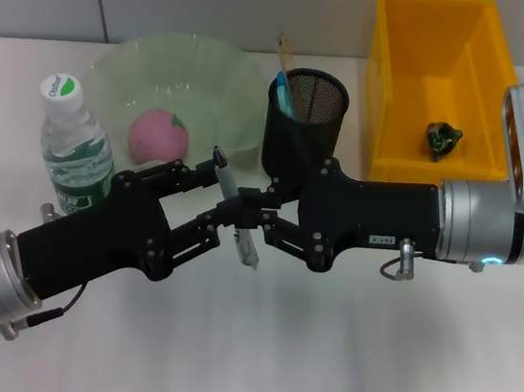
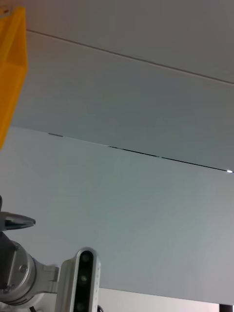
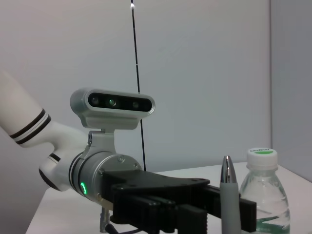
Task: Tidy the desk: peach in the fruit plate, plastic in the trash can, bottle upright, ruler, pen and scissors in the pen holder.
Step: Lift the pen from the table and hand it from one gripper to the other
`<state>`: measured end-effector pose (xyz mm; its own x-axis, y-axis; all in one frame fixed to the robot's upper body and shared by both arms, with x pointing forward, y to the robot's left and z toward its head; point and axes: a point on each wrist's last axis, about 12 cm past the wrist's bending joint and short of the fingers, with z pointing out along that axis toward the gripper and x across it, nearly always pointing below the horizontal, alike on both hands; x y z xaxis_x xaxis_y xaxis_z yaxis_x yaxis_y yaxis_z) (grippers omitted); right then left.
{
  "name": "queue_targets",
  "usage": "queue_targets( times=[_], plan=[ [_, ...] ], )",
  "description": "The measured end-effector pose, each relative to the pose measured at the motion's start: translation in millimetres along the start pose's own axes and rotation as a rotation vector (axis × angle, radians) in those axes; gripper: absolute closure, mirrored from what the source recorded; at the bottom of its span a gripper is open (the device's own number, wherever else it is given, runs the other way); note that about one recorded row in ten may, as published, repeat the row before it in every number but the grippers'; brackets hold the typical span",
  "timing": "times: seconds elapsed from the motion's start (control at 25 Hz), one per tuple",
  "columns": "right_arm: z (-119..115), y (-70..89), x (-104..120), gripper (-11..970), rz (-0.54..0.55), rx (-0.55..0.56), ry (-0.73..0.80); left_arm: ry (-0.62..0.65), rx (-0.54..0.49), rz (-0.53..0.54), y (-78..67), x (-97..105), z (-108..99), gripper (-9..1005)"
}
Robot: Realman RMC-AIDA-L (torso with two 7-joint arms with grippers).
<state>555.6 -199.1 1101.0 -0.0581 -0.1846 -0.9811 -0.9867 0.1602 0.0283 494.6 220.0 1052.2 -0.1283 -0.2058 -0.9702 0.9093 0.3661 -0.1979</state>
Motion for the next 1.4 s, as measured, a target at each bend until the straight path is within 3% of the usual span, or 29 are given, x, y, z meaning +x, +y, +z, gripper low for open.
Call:
queue_targets(
  times=[0.24, 0.6, 0.8, 1.4],
  plan=[
    [0.9, -0.5, -0.6, 843, 0.002, -0.002, 0.002, 0.009, -0.005, 0.004, 2.1, 0.0, 1.9, 486],
    [1.5, 0.8, 2.1, 843, 0.016, -0.005, 0.006, 0.006, -0.002, 0.052, -0.4, 2.3, 4.6, 491],
    [1.5, 0.6, 3.0, 843, 0.019, -0.002, 0.009, 0.008, 0.000, 0.056, -0.6, 2.7, 6.0, 652],
    [2.8, -0.1, 2.6, 843, 0.022, -0.005, 0.010, -0.009, -0.025, 0.074, 0.6, 2.1, 5.4, 659]
  ],
)
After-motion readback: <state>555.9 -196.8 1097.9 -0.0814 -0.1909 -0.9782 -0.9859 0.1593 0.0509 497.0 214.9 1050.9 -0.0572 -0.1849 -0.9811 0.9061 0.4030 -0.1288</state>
